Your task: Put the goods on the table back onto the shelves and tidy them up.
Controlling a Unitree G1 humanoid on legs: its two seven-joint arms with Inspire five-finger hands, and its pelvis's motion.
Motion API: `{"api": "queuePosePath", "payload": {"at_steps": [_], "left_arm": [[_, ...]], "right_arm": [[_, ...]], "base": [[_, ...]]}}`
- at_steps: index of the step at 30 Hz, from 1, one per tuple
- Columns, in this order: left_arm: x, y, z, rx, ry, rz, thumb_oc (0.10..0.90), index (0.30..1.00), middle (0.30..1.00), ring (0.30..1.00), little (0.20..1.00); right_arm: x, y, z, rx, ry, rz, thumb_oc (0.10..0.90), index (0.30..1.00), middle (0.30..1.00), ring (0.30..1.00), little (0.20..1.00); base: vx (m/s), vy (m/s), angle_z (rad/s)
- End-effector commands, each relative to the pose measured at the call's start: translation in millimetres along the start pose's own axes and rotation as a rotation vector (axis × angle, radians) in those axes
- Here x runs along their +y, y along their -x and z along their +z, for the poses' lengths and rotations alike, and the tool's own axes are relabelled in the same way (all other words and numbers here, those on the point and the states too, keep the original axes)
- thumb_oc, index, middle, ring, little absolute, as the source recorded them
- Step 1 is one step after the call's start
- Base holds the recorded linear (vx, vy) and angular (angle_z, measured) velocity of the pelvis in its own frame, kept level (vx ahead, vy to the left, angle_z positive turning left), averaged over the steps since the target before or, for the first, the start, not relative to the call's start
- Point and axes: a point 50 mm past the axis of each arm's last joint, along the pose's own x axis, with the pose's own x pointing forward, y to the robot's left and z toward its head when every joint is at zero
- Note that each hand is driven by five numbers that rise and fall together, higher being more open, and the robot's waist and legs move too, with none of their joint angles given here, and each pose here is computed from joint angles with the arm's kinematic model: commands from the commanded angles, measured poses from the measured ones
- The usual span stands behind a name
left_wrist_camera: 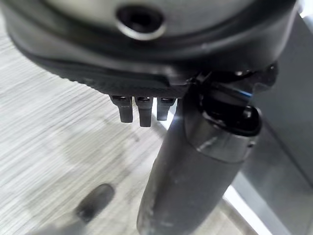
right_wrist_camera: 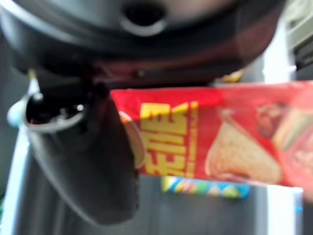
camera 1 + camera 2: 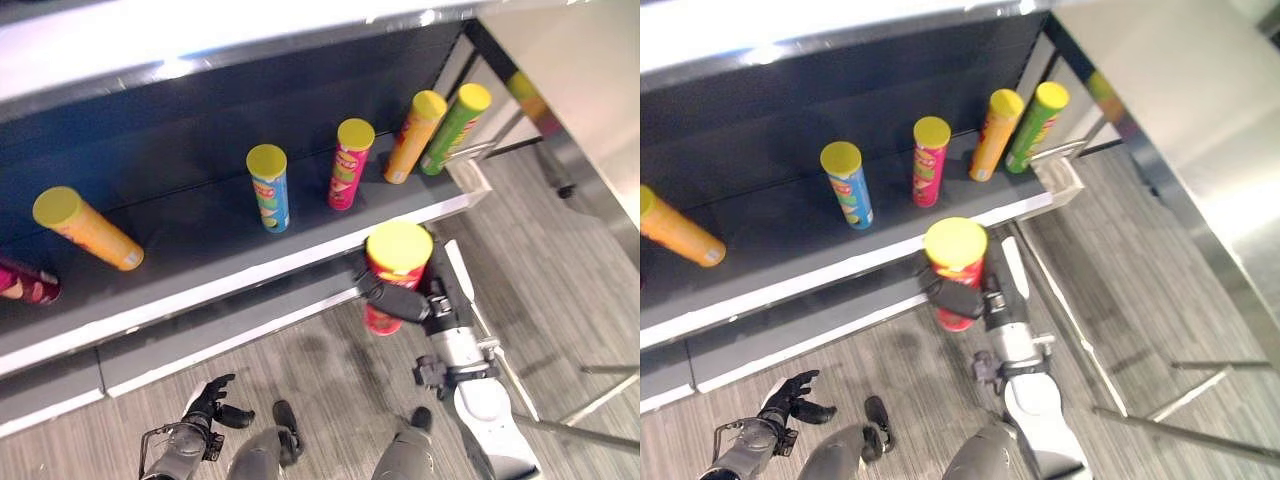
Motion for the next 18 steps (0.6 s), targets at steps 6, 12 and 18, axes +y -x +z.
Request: {"api": "queuePosePath", "payload": {"at_steps": [6,12,18], "left_arm": [[-36,23,-50,0.145,0.045,-0.089,0.8,0.9,0.9,0.9,0.9],[-20,18,-42,0.1,0.046,-0.095,0.8,0.9,0.9,0.9,0.9],[-34,18,-29,0.045,0.054,-0.043,0.8,0.9,0.9,0.9,0.9]], "right_arm": [[-46,1,17,-0.139,0.14,-0.109,0.4,0.3,0.3,0.3,0.3],[-57,-3,23,-0.164,0.223,-0.111,0.4,0.3,0.3,0.3,0.3],[-46,-2,29,-0.206,0.303,-0.041,0.4,0.3,0.3,0.3,0.3]], "base": [[0.1,0.101,0.27],[0.12,-0.016,0.6],[0.07,0.124,0.13]]}}
